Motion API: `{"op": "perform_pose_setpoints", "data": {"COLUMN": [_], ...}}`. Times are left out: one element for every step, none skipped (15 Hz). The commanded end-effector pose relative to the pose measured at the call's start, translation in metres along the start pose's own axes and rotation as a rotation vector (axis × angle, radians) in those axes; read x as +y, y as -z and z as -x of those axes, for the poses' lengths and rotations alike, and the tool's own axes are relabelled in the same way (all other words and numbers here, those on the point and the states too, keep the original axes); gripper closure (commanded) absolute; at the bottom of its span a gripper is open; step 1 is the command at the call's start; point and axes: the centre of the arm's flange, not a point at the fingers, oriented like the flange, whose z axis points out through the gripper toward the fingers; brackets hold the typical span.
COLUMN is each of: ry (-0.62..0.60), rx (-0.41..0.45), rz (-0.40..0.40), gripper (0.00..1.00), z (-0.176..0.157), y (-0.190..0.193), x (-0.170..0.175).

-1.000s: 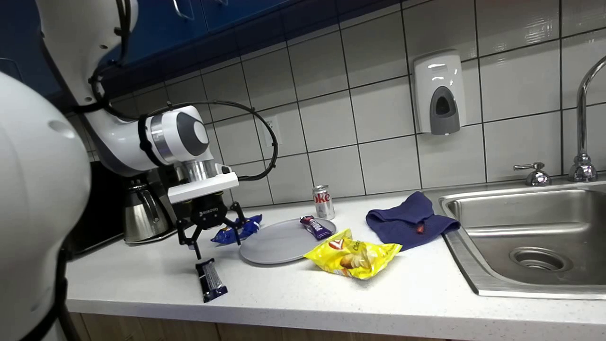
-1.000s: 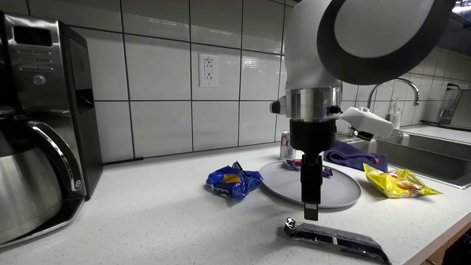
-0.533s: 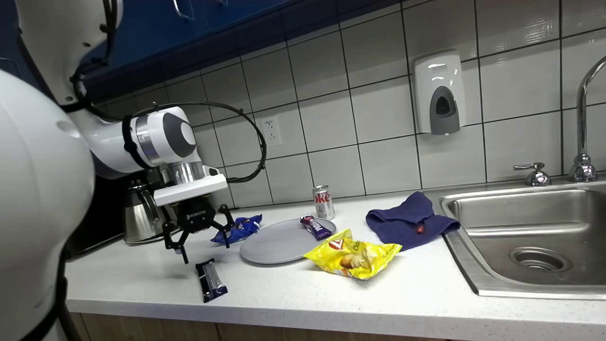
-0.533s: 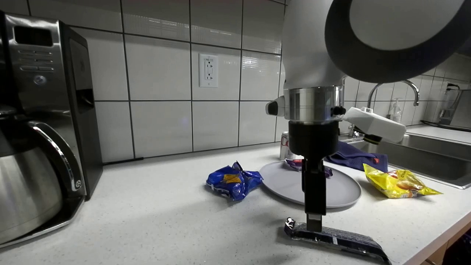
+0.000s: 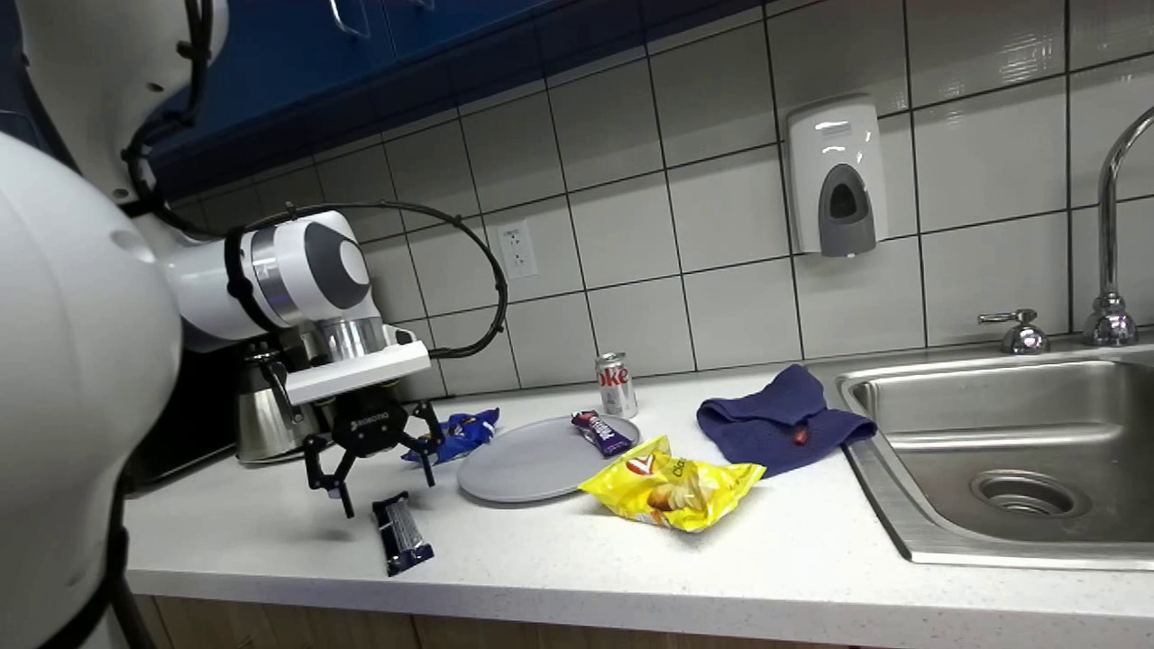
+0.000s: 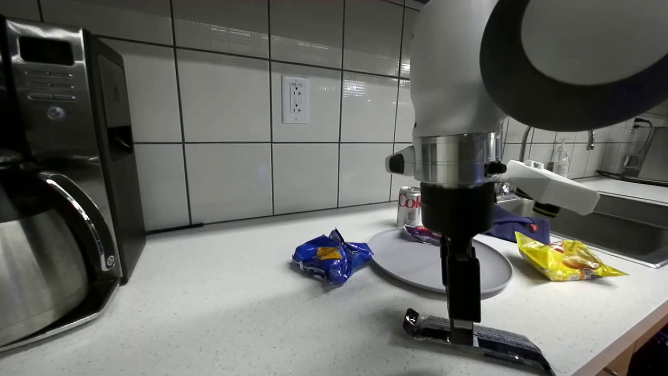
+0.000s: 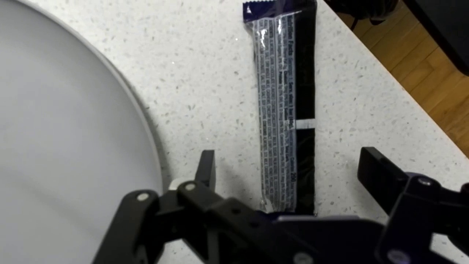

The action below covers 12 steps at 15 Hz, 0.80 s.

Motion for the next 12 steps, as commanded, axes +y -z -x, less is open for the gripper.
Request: {"op": "perform_pose_setpoints", "data": {"ry": [-0.026,-0.029,-0.032,-0.035,-0.039,-0.045,-0.052,-0.057,-0.06,-0.064,-0.067,-0.07], "rx": [0.019,0.017,0.008,0.01,0.006,0.008,0.008,0.012,0.013,0.014,0.015,0.017], "rz": [0.002,0.0,0.004,-0.001,0.001,0.0,0.0,-0.001,0.001,0.0,0.0,-0.003], "gripper": [0.0,0.0,0.0,0.0,0.0,0.0,0.0,0.0,0.0,0.0,0.0,0.0], "z": [0.008,0.009,0.01,0.011,0.012,0.013,0.015,0.016,0.017,0.018,0.018,0.018], "y": [-0.002,-0.005,-0.007,-0.008,-0.01,-0.012,-0.015,-0.016,-0.017,-0.02,-0.021,-0.023], "x": [-0.002,-0.001,-0.001,-0.001,0.0,0.001,0.003,0.004,0.005,0.006,0.007,0.008]}}
